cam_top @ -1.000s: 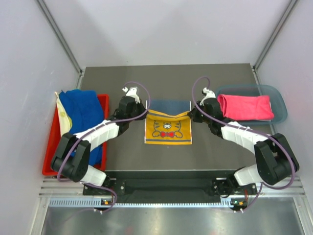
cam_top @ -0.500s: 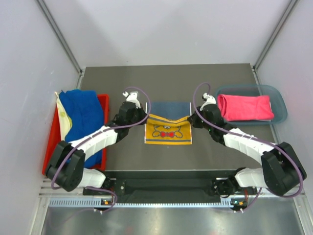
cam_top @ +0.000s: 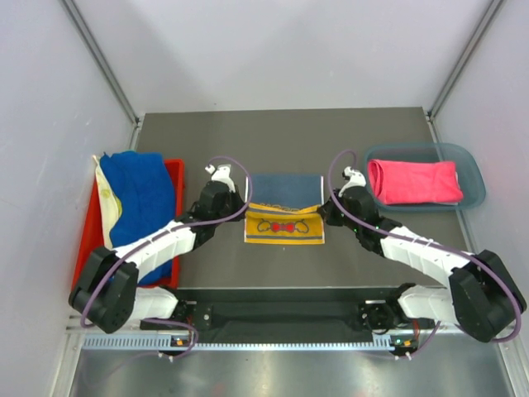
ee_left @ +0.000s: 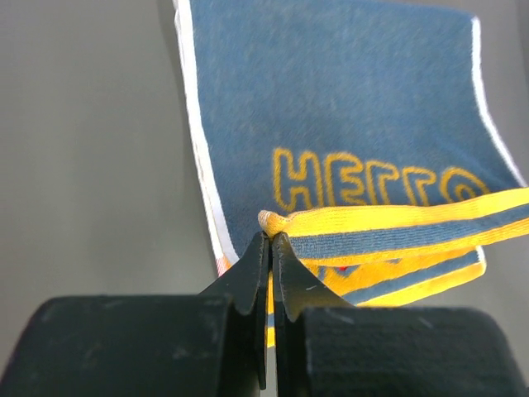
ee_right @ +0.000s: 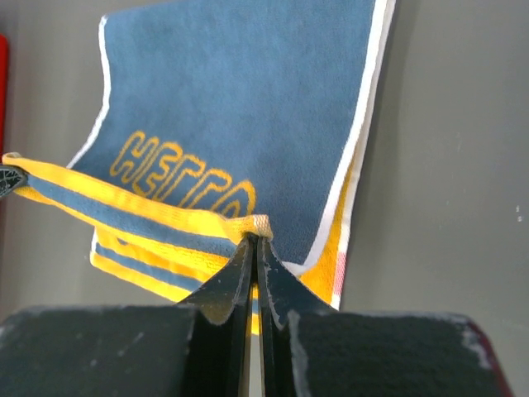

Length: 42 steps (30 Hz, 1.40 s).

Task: Fold and stack the towels
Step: Fold the towel

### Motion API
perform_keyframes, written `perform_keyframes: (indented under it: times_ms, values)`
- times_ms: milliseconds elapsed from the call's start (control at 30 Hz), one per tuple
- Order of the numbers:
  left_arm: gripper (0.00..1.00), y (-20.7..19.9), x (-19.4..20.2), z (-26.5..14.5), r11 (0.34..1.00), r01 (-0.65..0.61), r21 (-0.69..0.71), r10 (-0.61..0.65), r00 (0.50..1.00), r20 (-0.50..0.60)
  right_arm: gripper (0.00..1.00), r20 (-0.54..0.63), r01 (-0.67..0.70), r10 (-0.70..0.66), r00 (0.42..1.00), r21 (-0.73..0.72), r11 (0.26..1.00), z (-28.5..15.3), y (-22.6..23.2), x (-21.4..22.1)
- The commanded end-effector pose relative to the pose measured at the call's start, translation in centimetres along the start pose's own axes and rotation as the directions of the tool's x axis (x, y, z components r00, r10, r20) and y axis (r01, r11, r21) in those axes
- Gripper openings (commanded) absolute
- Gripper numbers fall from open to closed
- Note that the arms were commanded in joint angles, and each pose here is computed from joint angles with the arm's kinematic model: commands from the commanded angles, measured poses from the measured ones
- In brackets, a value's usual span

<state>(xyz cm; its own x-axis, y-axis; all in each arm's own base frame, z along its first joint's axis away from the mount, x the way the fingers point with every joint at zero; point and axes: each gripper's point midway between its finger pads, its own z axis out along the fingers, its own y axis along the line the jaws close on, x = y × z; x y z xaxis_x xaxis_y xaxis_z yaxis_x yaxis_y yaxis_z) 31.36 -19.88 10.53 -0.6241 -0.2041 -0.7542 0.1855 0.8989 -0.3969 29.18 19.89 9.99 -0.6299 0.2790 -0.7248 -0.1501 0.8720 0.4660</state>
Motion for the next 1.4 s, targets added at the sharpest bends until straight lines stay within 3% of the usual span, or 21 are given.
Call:
perform_keyframes:
  times_ms: [0, 633, 1000, 1200, 1233, 1367]
  values:
    - [0.0, 0.1, -0.1, -0.4, 1.0, 0.015, -0.002, -0.015, 1.0, 0.025, 0.0, 0.038, -0.013, 0.014, 0.999, -0.024, 1.0, -0.4, 1.0, -0.4]
    - [0.0, 0.7, 4.3, 1.0, 1.0, 0.021, 0.002, -0.021, 0.997, -0.075, 0.0, -0.049, -0.037, 0.039, 0.998, 0.026, 0.999, 1.0, -0.5, 3.2]
    - [0.08, 0.6, 5.0, 0.8, 1.0, 0.007, 0.011, -0.006, 0.996, -0.092, 0.01, -0.075, -0.032, 0.038, 0.996, 0.078, 0.996, 1.0, -1.4, 3.6]
    - [0.31, 0.5, 4.6, 0.0, 1.0, -0.002, 0.013, 0.003, 0.996, -0.087, 0.15, -0.08, -0.023, 0.03, 0.996, 0.077, 0.997, 0.5, -1.3, 3.5]
    - [0.32, 0.3, 4.2, -0.4, 1.0, -0.002, 0.02, 0.004, 0.997, -0.079, 0.22, -0.079, -0.019, 0.025, 0.997, 0.074, 0.997, 0.3, -1.2, 3.3]
    - [0.35, -0.5, 2.9, -1.5, 0.999, -0.018, 0.038, 0.02, 0.998, -0.065, 0.31, -0.061, 0.0, 0.004, 0.998, 0.058, 0.998, -0.7, -0.4, 2.0]
